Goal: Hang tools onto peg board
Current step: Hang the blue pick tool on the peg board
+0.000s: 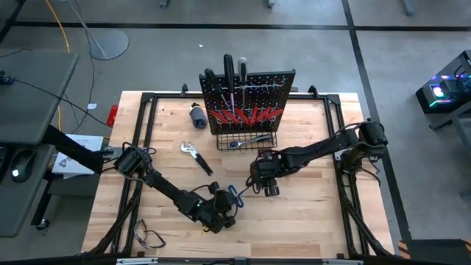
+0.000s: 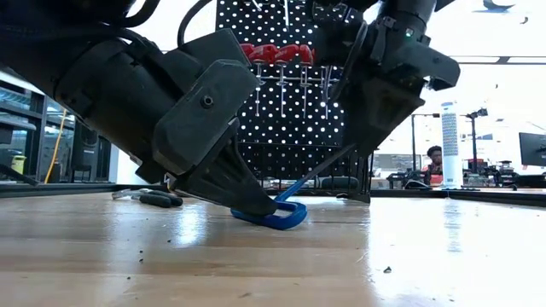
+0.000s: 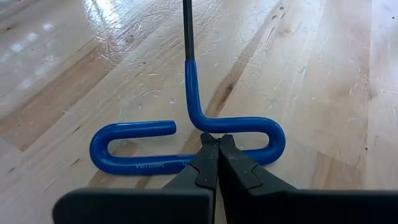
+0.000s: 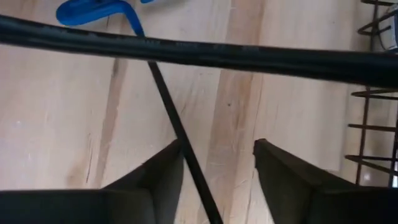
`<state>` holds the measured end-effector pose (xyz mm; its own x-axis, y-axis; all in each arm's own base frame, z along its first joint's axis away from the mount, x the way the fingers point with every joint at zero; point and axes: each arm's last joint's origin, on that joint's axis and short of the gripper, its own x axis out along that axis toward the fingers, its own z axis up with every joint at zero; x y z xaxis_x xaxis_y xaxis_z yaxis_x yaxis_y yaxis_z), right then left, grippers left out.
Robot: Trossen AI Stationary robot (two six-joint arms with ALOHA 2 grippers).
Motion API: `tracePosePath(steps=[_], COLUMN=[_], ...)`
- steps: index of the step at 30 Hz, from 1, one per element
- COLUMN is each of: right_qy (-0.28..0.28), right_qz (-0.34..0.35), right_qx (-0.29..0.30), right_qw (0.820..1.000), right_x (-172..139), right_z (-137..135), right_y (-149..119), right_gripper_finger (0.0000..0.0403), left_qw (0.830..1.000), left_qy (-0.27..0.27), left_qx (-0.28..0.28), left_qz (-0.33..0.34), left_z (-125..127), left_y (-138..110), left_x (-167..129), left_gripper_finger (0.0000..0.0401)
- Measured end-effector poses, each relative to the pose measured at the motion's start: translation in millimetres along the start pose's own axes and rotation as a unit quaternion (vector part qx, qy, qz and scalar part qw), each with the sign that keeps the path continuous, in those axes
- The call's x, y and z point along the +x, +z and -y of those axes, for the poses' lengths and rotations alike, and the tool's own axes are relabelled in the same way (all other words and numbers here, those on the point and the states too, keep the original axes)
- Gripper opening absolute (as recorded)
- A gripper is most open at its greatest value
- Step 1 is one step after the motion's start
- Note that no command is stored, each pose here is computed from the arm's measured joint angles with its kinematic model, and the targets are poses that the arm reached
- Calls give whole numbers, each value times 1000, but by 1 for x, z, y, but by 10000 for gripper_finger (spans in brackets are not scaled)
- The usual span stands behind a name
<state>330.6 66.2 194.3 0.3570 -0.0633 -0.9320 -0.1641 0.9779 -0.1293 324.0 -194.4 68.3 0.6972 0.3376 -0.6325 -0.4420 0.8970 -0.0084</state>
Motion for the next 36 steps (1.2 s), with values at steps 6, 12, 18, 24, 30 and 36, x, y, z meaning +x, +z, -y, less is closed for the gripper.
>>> tracePosePath(steps=[6,12,18,24,30,36], right_qy=[29,67,87,72,56,52], right_qz=[13,20,13,18,12,-7], right_qx=[-1,-6,41,93,107,115], right_qw=[999,997,995,993,993,992], right_x=[0,-1,-2,-6,-20,-32], right_z=[-2,-7,-9,-10,-12,-21], right_y=[2,3,3,7,15,17], right_gripper_finger=[88,11,4,1,1,0], left_qw=[1000,1000,1000,997,995,990], left_qy=[0,3,5,-6,0,37], left_qx=[0,3,18,82,101,138], left_qz=[0,1,2,-12,-1,10], left_z=[0,0,-2,-14,-34,-65], left_y=[0,-1,4,35,77,108], left_x=[0,-1,-5,-24,-55,-98], left_gripper_finger=[0,0,0,0,0,0])
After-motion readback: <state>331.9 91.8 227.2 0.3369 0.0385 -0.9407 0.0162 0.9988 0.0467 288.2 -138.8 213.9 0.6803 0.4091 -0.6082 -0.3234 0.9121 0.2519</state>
